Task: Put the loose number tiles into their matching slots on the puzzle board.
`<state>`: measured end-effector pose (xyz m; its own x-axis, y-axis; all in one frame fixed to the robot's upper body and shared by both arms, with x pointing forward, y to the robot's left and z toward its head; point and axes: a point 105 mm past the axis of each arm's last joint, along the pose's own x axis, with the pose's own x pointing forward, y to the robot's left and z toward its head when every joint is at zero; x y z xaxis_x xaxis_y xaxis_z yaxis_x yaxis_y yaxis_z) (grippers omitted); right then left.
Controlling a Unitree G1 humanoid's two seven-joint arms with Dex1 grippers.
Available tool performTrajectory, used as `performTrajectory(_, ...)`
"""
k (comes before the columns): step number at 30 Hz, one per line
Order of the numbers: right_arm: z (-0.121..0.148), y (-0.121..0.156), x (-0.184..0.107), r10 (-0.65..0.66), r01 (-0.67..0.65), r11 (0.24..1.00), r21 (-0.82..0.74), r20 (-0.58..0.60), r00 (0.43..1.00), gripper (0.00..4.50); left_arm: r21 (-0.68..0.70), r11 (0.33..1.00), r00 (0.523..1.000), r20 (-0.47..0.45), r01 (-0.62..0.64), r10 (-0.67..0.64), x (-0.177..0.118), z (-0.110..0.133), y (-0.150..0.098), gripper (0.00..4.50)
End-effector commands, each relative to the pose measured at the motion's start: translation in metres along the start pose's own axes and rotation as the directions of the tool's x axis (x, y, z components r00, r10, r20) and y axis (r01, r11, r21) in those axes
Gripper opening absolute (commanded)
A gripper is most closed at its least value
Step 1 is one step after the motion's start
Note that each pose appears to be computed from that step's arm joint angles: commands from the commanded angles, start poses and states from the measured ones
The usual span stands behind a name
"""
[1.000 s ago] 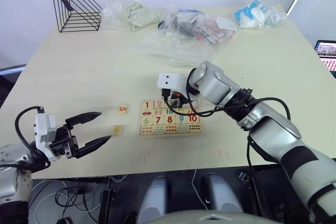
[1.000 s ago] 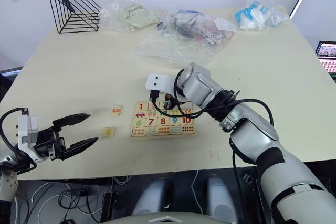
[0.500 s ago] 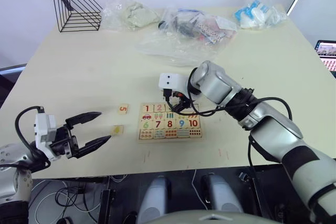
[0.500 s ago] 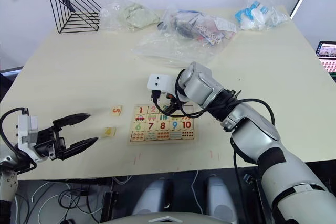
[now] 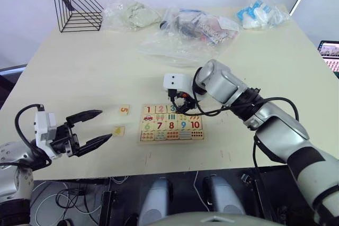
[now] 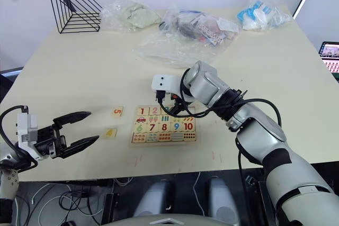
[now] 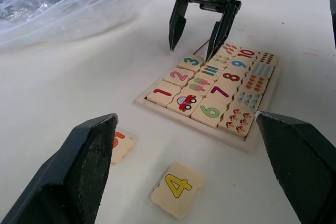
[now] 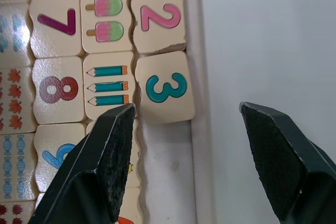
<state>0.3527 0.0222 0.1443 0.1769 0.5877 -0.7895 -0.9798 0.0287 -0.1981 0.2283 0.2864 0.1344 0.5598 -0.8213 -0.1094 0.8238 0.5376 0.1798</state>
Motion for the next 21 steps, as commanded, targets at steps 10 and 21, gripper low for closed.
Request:
performTrajectory(10, 0.008, -0.007, -0.014, -0.049, 0.061, 0.996, -0.058, 0.181, 0.982, 0.71, 0.033, 0.999, 1.0, 0.007, 0.015, -0.016, 0.001, 0.005, 0.004, 4.5)
performTrajectory(21, 0.0, -0.006, -0.005, -0.068, 0.088, 0.99, -0.111, 0.173, 0.983, 0.1, 0.037, 0.999, 1.0, 0.007, 0.018, -0.019, 0.001, 0.006, 0.004, 4.5)
